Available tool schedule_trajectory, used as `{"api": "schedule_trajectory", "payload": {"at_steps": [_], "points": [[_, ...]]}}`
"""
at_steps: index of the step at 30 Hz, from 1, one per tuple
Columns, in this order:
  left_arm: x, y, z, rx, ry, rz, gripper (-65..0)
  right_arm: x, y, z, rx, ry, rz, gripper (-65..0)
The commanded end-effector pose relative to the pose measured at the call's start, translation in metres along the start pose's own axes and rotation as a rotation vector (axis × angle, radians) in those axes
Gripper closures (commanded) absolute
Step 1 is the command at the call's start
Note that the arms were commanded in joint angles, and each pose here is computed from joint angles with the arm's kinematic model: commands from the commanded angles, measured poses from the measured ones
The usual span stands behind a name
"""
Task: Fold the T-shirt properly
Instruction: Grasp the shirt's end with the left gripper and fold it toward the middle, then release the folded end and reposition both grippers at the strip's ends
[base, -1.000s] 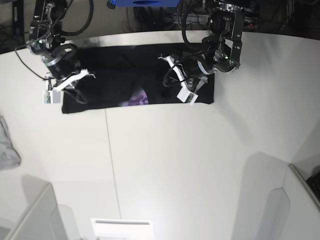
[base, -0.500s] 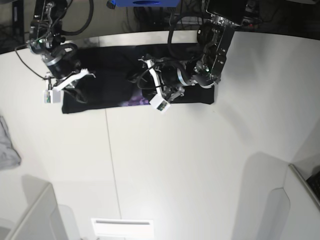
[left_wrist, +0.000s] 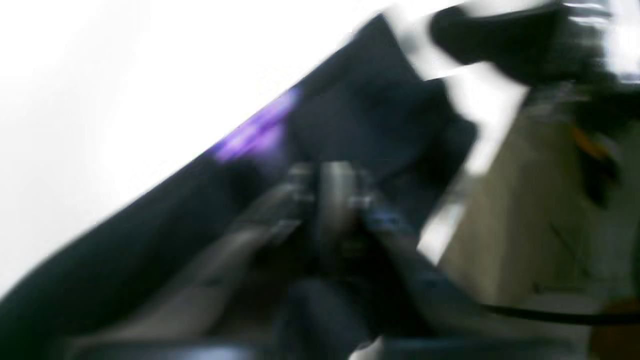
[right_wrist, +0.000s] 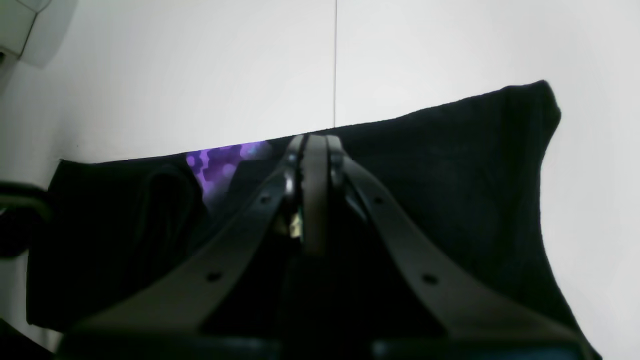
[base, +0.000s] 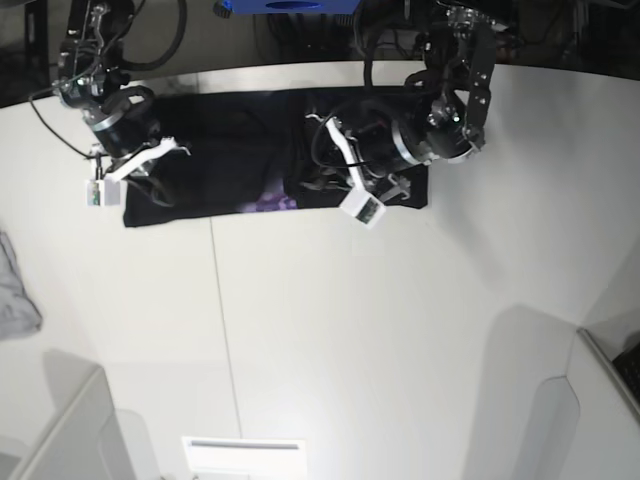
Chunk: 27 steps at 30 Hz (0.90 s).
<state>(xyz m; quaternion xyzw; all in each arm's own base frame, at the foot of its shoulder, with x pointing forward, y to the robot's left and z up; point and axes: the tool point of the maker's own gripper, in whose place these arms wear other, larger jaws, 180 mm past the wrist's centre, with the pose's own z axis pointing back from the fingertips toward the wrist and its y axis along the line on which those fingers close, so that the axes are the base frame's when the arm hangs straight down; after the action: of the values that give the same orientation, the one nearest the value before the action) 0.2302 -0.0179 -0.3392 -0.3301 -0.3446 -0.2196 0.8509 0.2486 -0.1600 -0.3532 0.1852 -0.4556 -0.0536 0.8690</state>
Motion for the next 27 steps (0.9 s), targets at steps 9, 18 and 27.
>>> {"api": "schedule_trajectory", "payload": {"at_steps": [9,18,27], "points": [[-0.007,0.022,0.014,0.052,-0.015,0.046,0.0,0.016,0.003,0.001,0.017,-0.053,0.009,0.0],[-0.066,0.063,0.019,0.17,0.146,0.057,0.0,0.022,-0.013,0.008,-0.031,-0.074,0.0,0.0],[-0.115,0.089,0.021,0.266,0.288,0.044,0.0,0.018,-0.046,0.021,-0.135,-0.014,-0.062,0.0]]}}
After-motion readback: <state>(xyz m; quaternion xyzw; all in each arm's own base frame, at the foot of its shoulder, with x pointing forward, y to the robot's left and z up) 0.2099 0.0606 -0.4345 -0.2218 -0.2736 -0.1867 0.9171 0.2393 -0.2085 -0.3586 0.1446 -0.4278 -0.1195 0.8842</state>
